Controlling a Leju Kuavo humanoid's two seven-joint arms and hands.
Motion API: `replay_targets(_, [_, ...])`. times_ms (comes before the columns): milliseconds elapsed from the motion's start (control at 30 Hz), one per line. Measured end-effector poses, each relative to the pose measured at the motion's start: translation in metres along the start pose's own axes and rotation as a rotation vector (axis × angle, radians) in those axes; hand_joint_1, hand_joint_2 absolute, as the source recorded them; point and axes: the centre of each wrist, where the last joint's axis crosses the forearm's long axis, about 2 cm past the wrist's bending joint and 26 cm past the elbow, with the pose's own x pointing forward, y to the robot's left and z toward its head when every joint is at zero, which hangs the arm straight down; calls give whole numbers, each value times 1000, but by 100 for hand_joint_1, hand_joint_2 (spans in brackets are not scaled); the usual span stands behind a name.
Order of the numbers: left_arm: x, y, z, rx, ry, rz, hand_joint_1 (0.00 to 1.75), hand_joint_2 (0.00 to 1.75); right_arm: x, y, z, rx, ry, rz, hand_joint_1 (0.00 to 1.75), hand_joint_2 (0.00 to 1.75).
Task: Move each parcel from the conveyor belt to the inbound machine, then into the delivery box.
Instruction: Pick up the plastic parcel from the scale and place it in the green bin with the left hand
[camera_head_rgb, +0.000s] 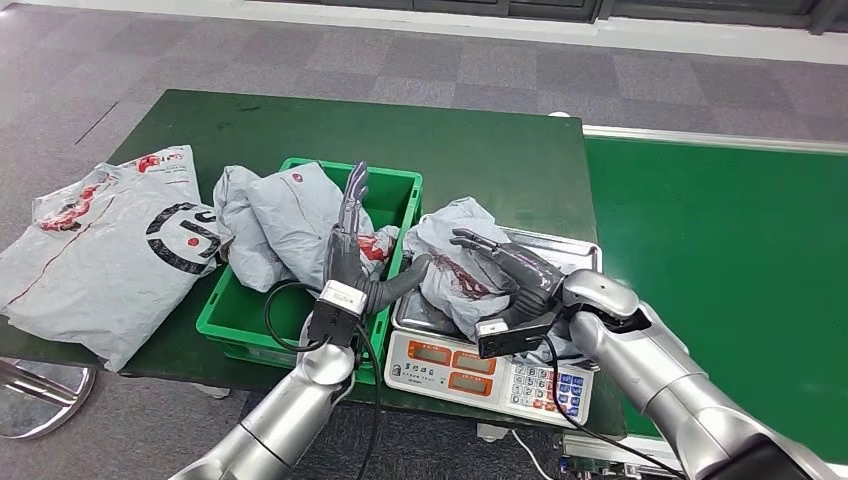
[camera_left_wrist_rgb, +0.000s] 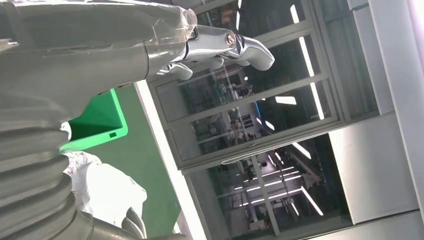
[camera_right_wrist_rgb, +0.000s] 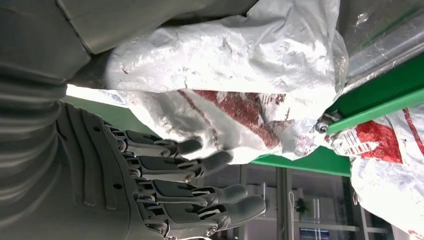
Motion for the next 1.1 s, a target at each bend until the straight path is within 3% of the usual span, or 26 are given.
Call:
replay_targets(433, [0, 0, 0, 0, 0, 0, 0, 175, 1, 5, -1, 1, 3, -18, 0, 175])
replay_targets(600, [0, -1, 0, 1, 2, 3, 0, 175, 4, 11, 1, -96, 10, -91, 0, 175])
replay_targets(867, [0, 0, 1, 2, 6, 7, 0, 175, 4, 13, 13, -371, 96, -148, 0, 175])
replay_targets(1100, [-5, 3, 8, -2, 22, -34, 0, 175, -6, -29, 49, -892, 211, -374, 0, 175])
